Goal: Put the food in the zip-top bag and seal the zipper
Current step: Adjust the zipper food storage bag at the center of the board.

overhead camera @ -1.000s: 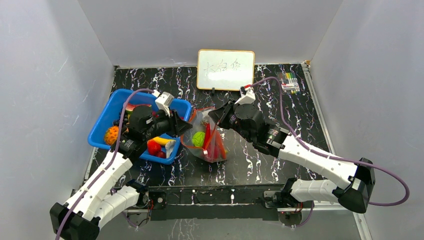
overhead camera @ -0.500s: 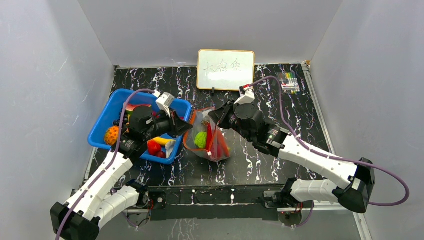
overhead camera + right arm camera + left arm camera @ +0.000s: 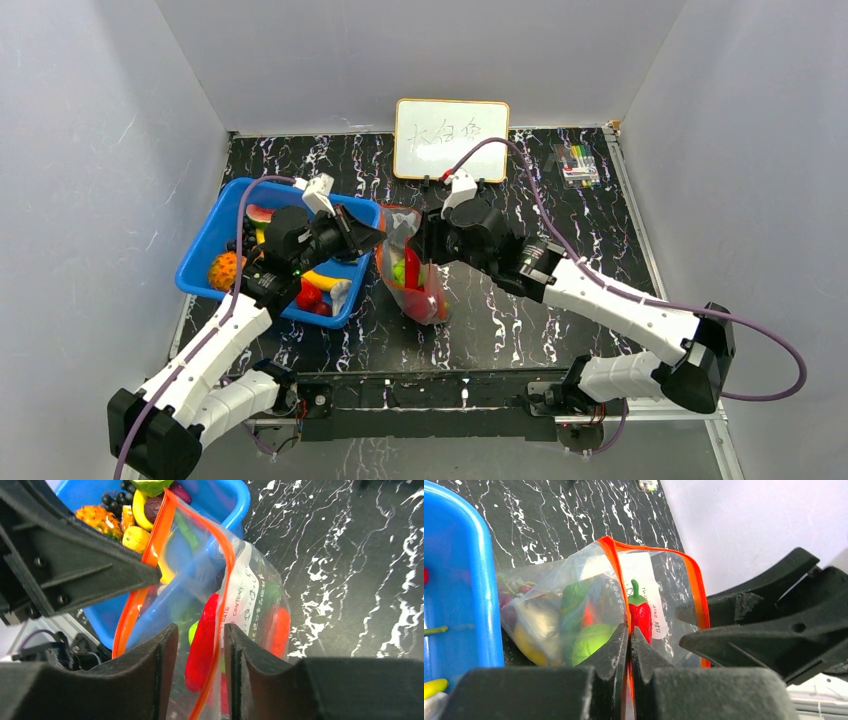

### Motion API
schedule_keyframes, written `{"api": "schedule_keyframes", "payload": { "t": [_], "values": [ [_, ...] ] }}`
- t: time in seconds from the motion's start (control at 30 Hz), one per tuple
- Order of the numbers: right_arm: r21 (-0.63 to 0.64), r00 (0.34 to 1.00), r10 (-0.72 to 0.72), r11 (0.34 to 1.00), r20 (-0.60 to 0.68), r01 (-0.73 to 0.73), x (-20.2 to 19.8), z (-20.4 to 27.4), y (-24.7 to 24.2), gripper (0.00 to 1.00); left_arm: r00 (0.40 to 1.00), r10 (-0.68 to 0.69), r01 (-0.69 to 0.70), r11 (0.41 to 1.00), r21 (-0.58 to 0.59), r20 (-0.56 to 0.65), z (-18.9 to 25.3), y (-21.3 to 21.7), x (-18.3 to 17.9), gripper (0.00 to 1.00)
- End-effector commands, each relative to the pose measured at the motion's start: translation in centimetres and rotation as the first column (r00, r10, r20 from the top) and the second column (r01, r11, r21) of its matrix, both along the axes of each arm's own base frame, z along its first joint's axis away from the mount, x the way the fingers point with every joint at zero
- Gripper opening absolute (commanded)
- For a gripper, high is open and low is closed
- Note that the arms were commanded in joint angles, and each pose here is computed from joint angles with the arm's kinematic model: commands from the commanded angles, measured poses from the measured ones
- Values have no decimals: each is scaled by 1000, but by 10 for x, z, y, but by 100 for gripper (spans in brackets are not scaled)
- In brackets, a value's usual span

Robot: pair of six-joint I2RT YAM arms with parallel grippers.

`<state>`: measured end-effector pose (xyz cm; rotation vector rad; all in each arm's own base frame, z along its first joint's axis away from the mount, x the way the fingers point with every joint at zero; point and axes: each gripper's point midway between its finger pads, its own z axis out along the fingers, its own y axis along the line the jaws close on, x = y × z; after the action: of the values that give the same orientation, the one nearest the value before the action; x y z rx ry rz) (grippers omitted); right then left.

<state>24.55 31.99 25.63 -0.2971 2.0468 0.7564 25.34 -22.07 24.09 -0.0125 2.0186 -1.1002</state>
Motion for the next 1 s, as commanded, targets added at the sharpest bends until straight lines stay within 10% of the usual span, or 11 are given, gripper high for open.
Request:
{"api": "schedule_keyframes", "payload": {
  "t": [0.0,0.23,0.53,0.97],
  "values": [
    [-40,990,68,997,120,-63,-6,38,-13,41,995,95,-92,992,-81,38,26,5,12,0],
    [-15,954,228,973,193,-230,-44,46,-25,60,983,183,-177,967,-183,17,38,10,21,0],
    [-22,840,336,932,425,-362,-71,35,-41,58,972,235,-229,957,-179,14,38,16,28,0],
    [-103,871,292,956,395,-273,-47,-9,-38,45,968,252,-247,952,-182,10,38,18,30,0]
  ]
}}
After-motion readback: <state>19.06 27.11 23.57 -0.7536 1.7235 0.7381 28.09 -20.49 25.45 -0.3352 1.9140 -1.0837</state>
